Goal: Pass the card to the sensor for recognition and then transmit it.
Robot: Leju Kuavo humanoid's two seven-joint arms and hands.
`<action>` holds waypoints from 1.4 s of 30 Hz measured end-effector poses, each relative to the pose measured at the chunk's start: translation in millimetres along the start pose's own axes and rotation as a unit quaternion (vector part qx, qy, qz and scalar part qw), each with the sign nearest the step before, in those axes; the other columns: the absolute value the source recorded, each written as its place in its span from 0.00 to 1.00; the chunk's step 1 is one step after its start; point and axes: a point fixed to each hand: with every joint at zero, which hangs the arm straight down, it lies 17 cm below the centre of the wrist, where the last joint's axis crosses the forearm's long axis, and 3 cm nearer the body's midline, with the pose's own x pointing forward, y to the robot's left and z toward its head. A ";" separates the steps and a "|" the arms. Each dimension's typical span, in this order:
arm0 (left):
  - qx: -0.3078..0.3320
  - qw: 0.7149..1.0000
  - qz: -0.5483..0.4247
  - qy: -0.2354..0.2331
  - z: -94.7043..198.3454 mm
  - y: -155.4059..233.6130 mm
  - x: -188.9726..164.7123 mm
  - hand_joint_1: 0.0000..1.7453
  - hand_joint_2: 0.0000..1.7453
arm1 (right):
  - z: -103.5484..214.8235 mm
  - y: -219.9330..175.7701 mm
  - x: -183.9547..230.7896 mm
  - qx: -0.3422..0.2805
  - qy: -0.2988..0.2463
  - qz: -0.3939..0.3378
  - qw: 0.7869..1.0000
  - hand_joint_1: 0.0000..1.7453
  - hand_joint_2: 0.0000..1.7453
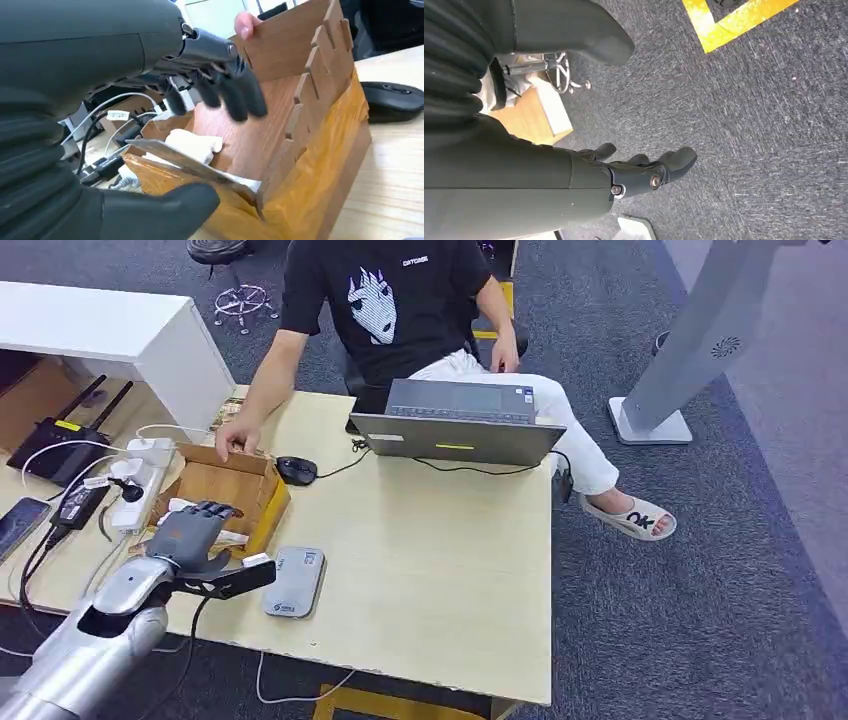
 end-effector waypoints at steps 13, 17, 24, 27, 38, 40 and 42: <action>0.000 1.000 0.006 0.001 -1.5 -2.6 3.5 1.00 1.00 | -0.3 -0.5 0.4 0.000 -0.002 0.003 1.000 0.00 1.00; 0.001 1.000 0.006 -0.001 -1.7 -2.2 4.6 1.00 1.00 | -0.4 -0.7 0.6 -0.001 -0.002 0.003 1.000 0.00 1.00; 0.002 1.000 0.008 -0.003 -2.1 -1.1 4.7 1.00 1.00 | -0.6 -1.4 0.7 -0.001 -0.002 0.003 1.000 0.00 1.00; 0.004 1.000 0.004 -0.002 -2.4 0.1 3.5 1.00 1.00 | -0.9 -1.7 0.9 -0.001 -0.002 0.003 1.000 0.00 1.00; 0.085 0.994 -0.031 0.053 -32.5 83.8 -34.2 1.00 1.00 | -2.3 -4.3 3.8 -0.004 -0.006 0.002 1.000 0.00 1.00; 0.099 0.993 -0.029 0.059 -36.9 100.5 -39.8 1.00 1.00 | -2.4 -4.6 3.7 -0.004 -0.006 0.003 1.000 0.00 1.00; 0.106 0.992 -0.028 0.060 -38.9 108.3 -41.4 1.00 1.00 | -2.4 -4.6 3.9 -0.004 -0.007 0.003 1.000 0.00 1.00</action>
